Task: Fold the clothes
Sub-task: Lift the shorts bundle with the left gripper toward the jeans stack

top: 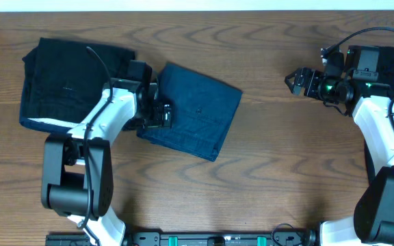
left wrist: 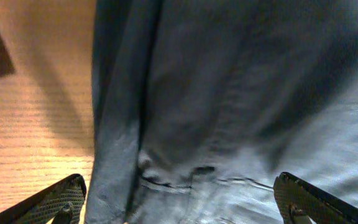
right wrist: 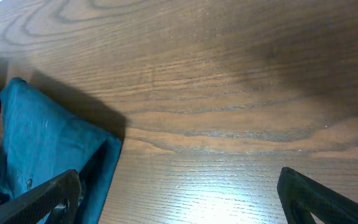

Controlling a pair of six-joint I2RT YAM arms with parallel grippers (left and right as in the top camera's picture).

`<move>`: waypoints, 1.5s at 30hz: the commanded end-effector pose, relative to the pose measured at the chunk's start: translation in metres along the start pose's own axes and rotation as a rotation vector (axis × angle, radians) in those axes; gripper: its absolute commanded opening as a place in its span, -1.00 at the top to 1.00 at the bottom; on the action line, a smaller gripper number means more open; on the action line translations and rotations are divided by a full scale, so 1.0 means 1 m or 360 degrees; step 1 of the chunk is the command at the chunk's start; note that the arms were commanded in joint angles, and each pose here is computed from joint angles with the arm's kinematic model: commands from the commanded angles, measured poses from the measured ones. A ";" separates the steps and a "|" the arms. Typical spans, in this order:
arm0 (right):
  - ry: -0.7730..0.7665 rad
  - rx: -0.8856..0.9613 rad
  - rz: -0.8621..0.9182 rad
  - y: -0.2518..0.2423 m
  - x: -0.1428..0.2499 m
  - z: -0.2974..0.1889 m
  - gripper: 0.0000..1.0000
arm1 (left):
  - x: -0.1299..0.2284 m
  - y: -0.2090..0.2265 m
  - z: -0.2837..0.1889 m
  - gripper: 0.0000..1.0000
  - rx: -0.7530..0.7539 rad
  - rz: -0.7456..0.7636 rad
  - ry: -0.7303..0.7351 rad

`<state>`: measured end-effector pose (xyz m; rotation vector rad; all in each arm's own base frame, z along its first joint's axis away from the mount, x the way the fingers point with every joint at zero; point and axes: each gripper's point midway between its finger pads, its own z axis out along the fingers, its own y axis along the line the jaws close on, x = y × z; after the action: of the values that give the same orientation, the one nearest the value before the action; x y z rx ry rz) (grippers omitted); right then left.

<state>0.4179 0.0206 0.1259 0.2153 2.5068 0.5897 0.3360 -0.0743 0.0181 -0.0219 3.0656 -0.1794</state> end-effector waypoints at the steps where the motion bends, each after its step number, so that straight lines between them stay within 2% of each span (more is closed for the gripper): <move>1: 0.0000 0.0008 0.0006 -0.002 -0.001 0.001 -0.98 | 0.006 0.010 0.010 -0.96 -0.0077 -0.0047 0.0039; 22: 0.0000 0.0008 0.0006 -0.002 -0.001 0.001 -0.99 | 0.038 0.006 0.035 -1.00 -0.0018 -0.0129 0.0133; 26: 0.0000 0.0008 0.0006 -0.002 -0.001 0.001 -0.98 | 0.039 -0.005 0.035 -0.79 0.0083 -0.0133 0.0152; 28: 0.0000 0.0009 0.0006 -0.002 -0.001 0.001 -0.99 | 0.038 -0.006 0.035 -0.60 0.0096 -0.0132 0.0149; 29: 0.0000 0.0008 0.0006 -0.002 -0.001 0.001 -0.98 | 0.038 -0.006 0.035 -0.41 0.0096 -0.0131 0.0147; 34: 0.0000 0.0008 0.0006 -0.002 -0.001 0.001 -0.99 | 0.038 -0.006 0.035 -0.10 0.0096 -0.0132 0.0147; 37: 0.0000 0.0008 0.0006 -0.002 -0.001 0.001 -0.99 | 0.038 -0.006 0.035 0.24 0.0096 -0.0132 0.0147; 43: 0.0000 0.0008 0.0006 -0.002 -0.001 0.001 -0.99 | 0.038 -0.006 0.035 0.52 0.0096 -0.0132 0.0146; 44: 0.0000 0.0008 0.0006 -0.002 -0.001 0.001 -0.99 | 0.038 -0.006 0.035 0.61 0.0096 -0.0132 0.0146; 45: 0.0000 0.0008 0.0006 -0.002 -0.001 0.001 -0.99 | 0.038 -0.006 0.035 0.80 0.0096 -0.0132 0.0145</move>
<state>0.4179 0.0206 0.1259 0.2153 2.5068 0.5897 0.3180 -0.0889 -0.0017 -0.1449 3.0787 -0.3162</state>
